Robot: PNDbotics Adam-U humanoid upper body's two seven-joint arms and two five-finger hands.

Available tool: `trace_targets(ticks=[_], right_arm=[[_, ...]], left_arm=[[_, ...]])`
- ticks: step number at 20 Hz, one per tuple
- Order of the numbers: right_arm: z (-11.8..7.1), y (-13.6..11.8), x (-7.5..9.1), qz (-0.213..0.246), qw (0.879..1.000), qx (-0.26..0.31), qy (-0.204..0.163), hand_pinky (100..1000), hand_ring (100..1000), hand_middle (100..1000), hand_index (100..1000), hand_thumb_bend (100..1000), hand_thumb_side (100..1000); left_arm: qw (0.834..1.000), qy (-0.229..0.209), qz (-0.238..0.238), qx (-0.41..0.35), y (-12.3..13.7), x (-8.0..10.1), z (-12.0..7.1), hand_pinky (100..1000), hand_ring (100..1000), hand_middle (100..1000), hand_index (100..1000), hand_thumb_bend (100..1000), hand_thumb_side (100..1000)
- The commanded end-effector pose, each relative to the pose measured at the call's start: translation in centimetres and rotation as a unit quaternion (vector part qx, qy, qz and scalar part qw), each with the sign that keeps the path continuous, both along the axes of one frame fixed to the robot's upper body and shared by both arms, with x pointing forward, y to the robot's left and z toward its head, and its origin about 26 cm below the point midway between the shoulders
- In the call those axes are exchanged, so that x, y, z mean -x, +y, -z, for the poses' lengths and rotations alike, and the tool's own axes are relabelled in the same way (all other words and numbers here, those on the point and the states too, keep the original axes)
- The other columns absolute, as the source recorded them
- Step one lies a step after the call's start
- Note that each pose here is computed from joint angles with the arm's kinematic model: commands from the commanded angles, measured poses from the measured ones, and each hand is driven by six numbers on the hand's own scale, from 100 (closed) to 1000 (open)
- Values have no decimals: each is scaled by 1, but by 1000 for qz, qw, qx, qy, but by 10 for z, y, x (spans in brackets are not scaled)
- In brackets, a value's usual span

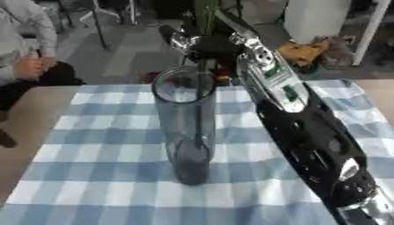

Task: Arrange flowers into the vase.

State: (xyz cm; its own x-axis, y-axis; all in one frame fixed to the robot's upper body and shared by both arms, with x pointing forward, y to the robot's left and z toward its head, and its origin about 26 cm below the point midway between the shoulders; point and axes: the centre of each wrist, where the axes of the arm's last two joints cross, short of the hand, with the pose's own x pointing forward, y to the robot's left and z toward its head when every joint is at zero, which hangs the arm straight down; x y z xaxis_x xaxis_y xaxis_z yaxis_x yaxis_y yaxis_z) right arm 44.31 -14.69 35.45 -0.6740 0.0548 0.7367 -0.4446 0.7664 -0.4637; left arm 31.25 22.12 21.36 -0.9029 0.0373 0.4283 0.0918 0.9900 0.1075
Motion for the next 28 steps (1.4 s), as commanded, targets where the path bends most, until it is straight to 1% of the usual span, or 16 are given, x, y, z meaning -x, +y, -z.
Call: trace_targets(ticks=[1, 3, 4, 5, 6, 7, 8, 9, 11, 14, 20, 22, 25, 26, 28], right_arm=[[-11, 3, 5, 4, 1000, -4, -23, 149, 288, 100, 100, 227, 100], [-12, 4, 7, 15, 999, -6, -32, 167, 310, 100, 100, 199, 100], [-13, 4, 7, 25, 999, -8, -39, 189, 337, 100, 100, 168, 100], [-12, 4, 8, 35, 998, -9, -46, 196, 350, 100, 100, 160, 100], [-12, 4, 8, 45, 998, -8, -52, 225, 404, 100, 128, 160, 100], [-12, 5, 8, 53, 997, -8, -58, 228, 414, 100, 136, 165, 100], [-12, 5, 8, 59, 996, -8, -64, 245, 451, 100, 160, 196, 108], [-12, 5, 9, 64, 996, -8, -70, 246, 453, 100, 162, 189, 107], [-13, 6, 10, 70, 994, -7, -80, 260, 467, 100, 174, 208, 125], [-12, 7, 10, 79, 993, -1, -89, 284, 503, 100, 196, 284, 135], [-12, 7, 12, 93, 989, 8, -111, 306, 550, 100, 227, 370, 167], [-13, 7, 13, 99, 987, 9, -123, 310, 556, 100, 233, 383, 173], [-13, 8, 14, 108, 985, 13, -137, 319, 565, 100, 242, 425, 193], [-13, 8, 14, 110, 984, 15, -140, 326, 574, 100, 248, 437, 214], [-13, 7, 15, 118, 981, 20, -150, 334, 583, 100, 255, 434, 230]], left_arm=[[1000, -14, 2, -2, 1, 3, -7, 392, 603, 709, 817, 100, 1000], [1000, -14, 3, -3, 1, 3, -7, 393, 603, 709, 817, 100, 1000], [1000, -14, 3, -3, 1, 3, -7, 393, 603, 709, 817, 100, 1000], [1000, -14, 3, -3, 1, 3, -7, 393, 603, 709, 817, 100, 1000], [1000, -13, 3, -3, 1, 3, -7, 393, 603, 710, 817, 100, 1000], [1000, -13, 3, -3, 1, 3, -7, 393, 604, 710, 817, 100, 1000], [1000, -13, 3, -3, 1, 3, -7, 394, 605, 710, 817, 100, 1000], [1000, -13, 3, -3, 1, 3, -7, 394, 605, 710, 817, 100, 1000], [1000, -13, 3, -3, 1, 3, -7, 394, 606, 710, 817, 100, 1000], [1000, -12, 3, -4, 1, 3, -7, 394, 607, 711, 817, 100, 1000], [1000, -11, 4, -4, 1, 3, -6, 395, 607, 711, 817, 100, 1000], [1000, -11, 4, -4, 1, 3, -6, 395, 608, 711, 817, 100, 1000], [1000, -10, 5, -5, 1, 3, -6, 396, 608, 712, 817, 100, 1000], [1000, -9, 5, -5, 1, 3, -6, 396, 608, 712, 818, 100, 1000], [1000, -9, 5, -5, 1, 3, -6, 395, 608, 712, 818, 100, 1000]])
